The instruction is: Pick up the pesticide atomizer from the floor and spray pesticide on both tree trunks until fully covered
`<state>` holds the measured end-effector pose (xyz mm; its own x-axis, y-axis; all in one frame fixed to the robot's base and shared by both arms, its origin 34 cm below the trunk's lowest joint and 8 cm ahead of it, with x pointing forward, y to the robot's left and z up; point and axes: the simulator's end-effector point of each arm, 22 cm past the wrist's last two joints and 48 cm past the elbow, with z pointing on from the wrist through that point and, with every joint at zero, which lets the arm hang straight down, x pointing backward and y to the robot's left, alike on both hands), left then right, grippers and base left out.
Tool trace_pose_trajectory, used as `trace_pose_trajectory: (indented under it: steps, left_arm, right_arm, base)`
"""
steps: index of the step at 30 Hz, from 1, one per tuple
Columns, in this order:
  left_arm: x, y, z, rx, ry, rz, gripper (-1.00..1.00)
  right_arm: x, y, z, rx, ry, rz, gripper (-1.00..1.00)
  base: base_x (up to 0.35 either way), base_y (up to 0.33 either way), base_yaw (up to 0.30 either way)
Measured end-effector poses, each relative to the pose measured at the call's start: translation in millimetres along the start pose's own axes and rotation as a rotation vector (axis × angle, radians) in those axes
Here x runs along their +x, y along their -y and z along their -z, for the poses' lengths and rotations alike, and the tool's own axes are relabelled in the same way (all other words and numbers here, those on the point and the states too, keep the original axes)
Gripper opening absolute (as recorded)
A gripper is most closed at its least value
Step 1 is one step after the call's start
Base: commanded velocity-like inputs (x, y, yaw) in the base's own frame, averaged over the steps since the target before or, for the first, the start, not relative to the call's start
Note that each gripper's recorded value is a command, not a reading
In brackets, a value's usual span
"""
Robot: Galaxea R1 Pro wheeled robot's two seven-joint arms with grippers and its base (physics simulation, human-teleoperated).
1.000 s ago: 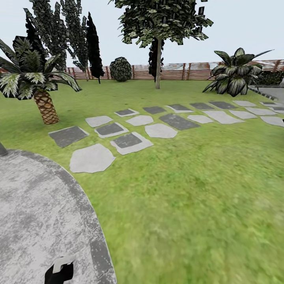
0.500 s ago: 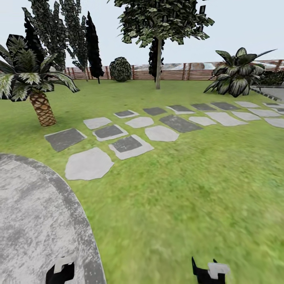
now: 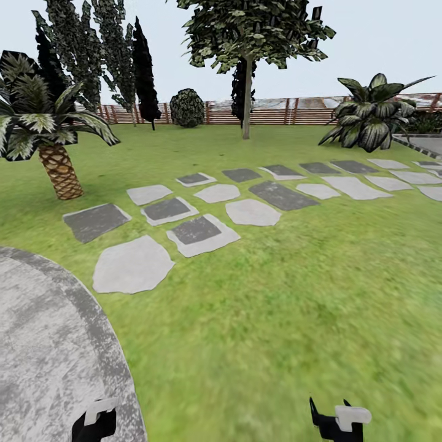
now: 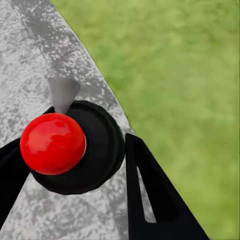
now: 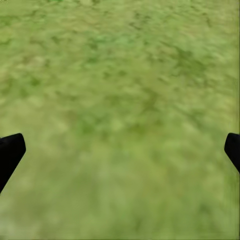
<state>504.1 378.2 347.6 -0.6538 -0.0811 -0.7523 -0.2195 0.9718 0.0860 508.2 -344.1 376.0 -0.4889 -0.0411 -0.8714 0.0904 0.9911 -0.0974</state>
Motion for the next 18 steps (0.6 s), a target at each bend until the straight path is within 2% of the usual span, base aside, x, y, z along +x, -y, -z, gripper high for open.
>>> trace_pose_trajectory:
  steps: [18]
  left_arm:
    - [1.0,0.5,0.5,0.001,-0.001,-0.002,-1.00]
  right_arm:
    - [0.6,0.2,0.2,-0.001,-0.001,0.003,1.00]
  base:
    - [0.337,0.000,0.000]
